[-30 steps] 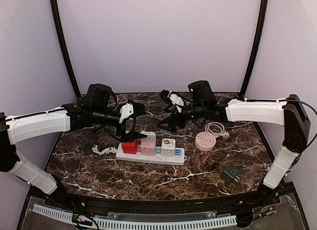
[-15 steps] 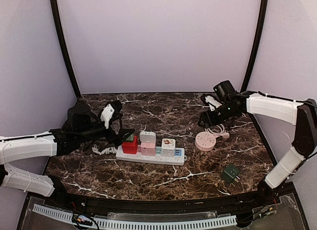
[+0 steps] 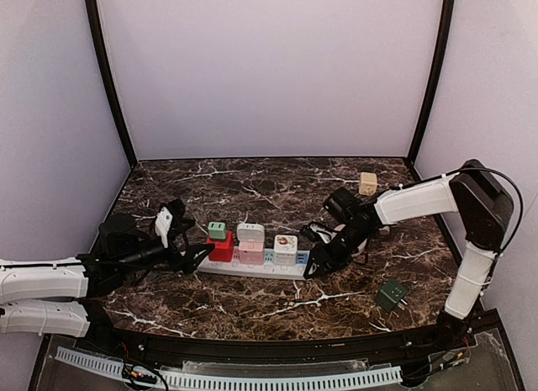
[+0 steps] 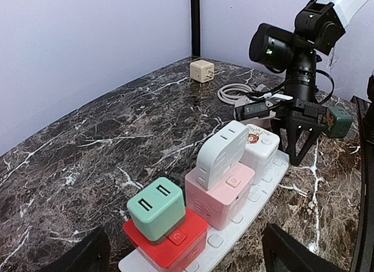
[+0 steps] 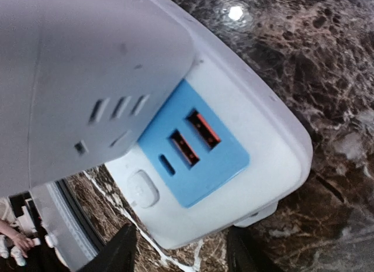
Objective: Insert the plug
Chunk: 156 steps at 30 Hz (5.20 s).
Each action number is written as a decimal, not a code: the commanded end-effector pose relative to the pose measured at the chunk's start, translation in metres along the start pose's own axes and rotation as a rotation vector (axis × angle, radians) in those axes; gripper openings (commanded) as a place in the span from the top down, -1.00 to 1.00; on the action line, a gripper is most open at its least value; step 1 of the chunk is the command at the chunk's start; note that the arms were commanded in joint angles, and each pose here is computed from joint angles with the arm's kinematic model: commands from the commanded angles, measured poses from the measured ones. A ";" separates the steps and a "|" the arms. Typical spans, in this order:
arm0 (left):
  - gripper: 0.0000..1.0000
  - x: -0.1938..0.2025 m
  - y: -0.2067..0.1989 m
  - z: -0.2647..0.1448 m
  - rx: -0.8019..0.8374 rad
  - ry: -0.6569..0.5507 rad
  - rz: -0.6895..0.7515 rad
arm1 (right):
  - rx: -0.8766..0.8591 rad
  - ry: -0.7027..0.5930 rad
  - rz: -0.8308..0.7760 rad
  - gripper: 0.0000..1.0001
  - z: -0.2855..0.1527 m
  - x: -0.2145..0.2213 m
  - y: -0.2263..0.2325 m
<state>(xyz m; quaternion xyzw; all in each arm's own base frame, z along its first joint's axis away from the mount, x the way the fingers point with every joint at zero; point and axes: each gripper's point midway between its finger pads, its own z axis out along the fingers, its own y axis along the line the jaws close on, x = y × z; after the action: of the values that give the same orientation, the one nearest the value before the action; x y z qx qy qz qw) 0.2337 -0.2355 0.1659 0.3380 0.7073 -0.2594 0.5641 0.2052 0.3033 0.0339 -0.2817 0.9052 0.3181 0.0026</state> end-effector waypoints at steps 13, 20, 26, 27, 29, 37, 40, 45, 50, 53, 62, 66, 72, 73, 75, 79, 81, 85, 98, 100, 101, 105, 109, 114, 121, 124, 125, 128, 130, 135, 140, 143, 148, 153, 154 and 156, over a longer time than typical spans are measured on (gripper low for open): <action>-0.82 -0.018 0.010 -0.009 -0.051 -0.103 0.034 | -0.122 -0.291 -0.180 0.01 0.045 -0.273 0.044; -0.82 -0.007 0.002 -0.003 -0.002 -0.105 -0.021 | 0.255 -0.455 -0.126 -0.37 -0.100 -0.228 -0.001; -0.82 -0.004 -0.010 0.001 0.037 -0.097 -0.028 | 0.551 -0.326 0.284 -0.58 -0.155 -0.082 -0.130; -0.82 -0.003 -0.012 0.002 0.043 -0.092 -0.026 | 0.563 -0.296 0.331 -0.62 -0.156 -0.062 -0.141; -0.82 -0.002 -0.015 0.003 0.057 -0.085 -0.021 | 0.557 -0.268 0.392 -0.66 -0.155 -0.035 -0.152; -0.82 0.000 -0.023 0.008 0.077 -0.072 0.006 | 0.638 -0.297 0.447 -0.23 -0.152 -0.045 -0.188; -0.82 0.000 -0.020 0.006 0.058 -0.076 0.003 | 0.671 -0.320 0.456 0.03 -0.155 -0.062 -0.199; -0.82 0.003 -0.014 0.002 0.022 -0.078 -0.011 | 0.652 -0.376 0.435 0.22 -0.167 -0.094 -0.194; -0.82 0.006 -0.012 -0.002 0.006 -0.084 -0.016 | 0.625 -0.346 0.437 0.18 -0.148 -0.105 -0.199; -0.80 0.007 -0.012 -0.003 0.004 -0.083 -0.020 | 0.621 -0.297 0.444 0.24 -0.124 -0.100 -0.203; -0.77 0.008 -0.013 -0.006 0.008 -0.088 -0.017 | 0.485 -0.213 0.297 0.93 -0.046 -0.138 -0.144; -0.77 0.009 -0.014 -0.005 0.013 -0.084 -0.016 | 0.425 -0.196 0.162 1.00 -0.003 -0.169 -0.087; -0.77 0.009 -0.015 -0.005 0.017 -0.085 -0.014 | 0.388 -0.183 0.109 1.00 0.028 -0.180 -0.051; -0.77 0.010 -0.015 -0.005 0.016 -0.082 -0.015 | 0.378 -0.190 0.105 1.00 0.027 -0.182 -0.047; -0.76 0.011 -0.014 -0.005 0.014 -0.079 -0.016 | 0.343 -0.212 0.076 0.81 0.019 -0.191 -0.033; -0.77 0.012 -0.014 -0.004 0.014 -0.076 -0.017 | 0.374 -0.304 -0.042 -0.17 -0.040 -0.221 -0.005; -0.77 0.012 -0.014 -0.004 0.012 -0.075 -0.017 | 0.447 -0.380 -0.034 -0.52 -0.092 -0.234 -0.020; -0.77 0.013 -0.013 -0.004 0.011 -0.075 -0.020 | 0.604 -0.492 0.115 -0.88 -0.188 -0.230 -0.100; -0.77 0.015 -0.012 0.002 0.007 -0.057 -0.019 | 0.667 -0.466 0.403 -0.97 -0.244 -0.193 -0.271; -0.77 0.015 -0.012 0.003 0.006 -0.054 -0.020 | 0.640 -0.465 0.398 -0.97 -0.237 -0.194 -0.270; -0.77 0.015 -0.012 0.003 0.006 -0.054 -0.021 | 0.636 -0.468 0.398 -0.97 -0.235 -0.195 -0.271; -0.77 0.015 -0.011 0.005 0.003 -0.049 -0.026 | 0.674 -0.454 0.407 -0.96 -0.226 -0.193 -0.287; -0.77 0.016 -0.011 0.007 0.000 -0.045 -0.026 | 0.768 -0.392 0.429 -0.81 -0.213 -0.183 -0.316; -0.76 0.016 -0.010 0.008 -0.004 -0.041 -0.027 | 0.792 -0.365 0.446 -0.64 -0.205 -0.177 -0.326; -0.76 0.016 -0.009 0.009 -0.005 -0.041 -0.027 | 0.722 -0.379 0.399 0.73 -0.203 -0.184 -0.308; -0.76 0.015 -0.011 0.009 0.004 -0.038 -0.018 | 0.671 -0.435 0.280 1.00 -0.217 -0.201 -0.274; -0.76 0.014 -0.012 0.009 0.008 -0.038 -0.012 | 0.638 -0.458 0.202 1.00 -0.221 -0.208 -0.254; -0.75 0.007 -0.021 0.011 0.076 -0.039 0.099 | 0.495 -0.537 -0.153 1.00 -0.228 -0.227 -0.166; -0.79 0.002 -0.031 0.011 0.168 -0.039 0.203 | 0.349 -0.617 -0.479 1.00 -0.227 -0.228 -0.081; -0.83 -0.012 -0.046 0.010 0.397 -0.003 0.341 | 0.037 -0.738 -1.131 1.00 -0.196 -0.169 0.081; -0.85 -0.055 -0.059 0.010 0.558 -0.018 0.388 | -0.245 -0.770 -1.450 1.00 -0.163 -0.115 0.156; -0.89 -0.089 -0.060 0.015 0.570 -0.062 0.365 | -0.323 -0.806 -1.546 1.00 -0.145 -0.098 0.179; -0.84 -0.117 -0.080 0.025 0.523 -0.085 0.474 | -0.225 -0.841 -1.545 1.00 -0.119 -0.107 0.193; -0.76 -0.119 -0.088 0.039 0.473 -0.047 0.481 | -0.224 -0.915 -1.560 1.00 -0.120 -0.102 0.208; -0.75 -0.118 -0.088 0.039 0.473 -0.044 0.486 | -0.224 -0.920 -1.555 1.00 -0.120 -0.101 0.209; -0.74 -0.114 -0.090 0.040 0.480 -0.027 0.495 | -0.216 -0.921 -1.545 1.00 -0.119 -0.101 0.212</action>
<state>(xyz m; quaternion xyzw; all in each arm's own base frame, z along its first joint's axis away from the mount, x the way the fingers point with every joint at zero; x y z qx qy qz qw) 0.1964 -0.3461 0.2776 0.6157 0.4889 -0.3048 0.5376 0.2015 0.4186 0.2407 -0.6738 0.3621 0.4064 0.4998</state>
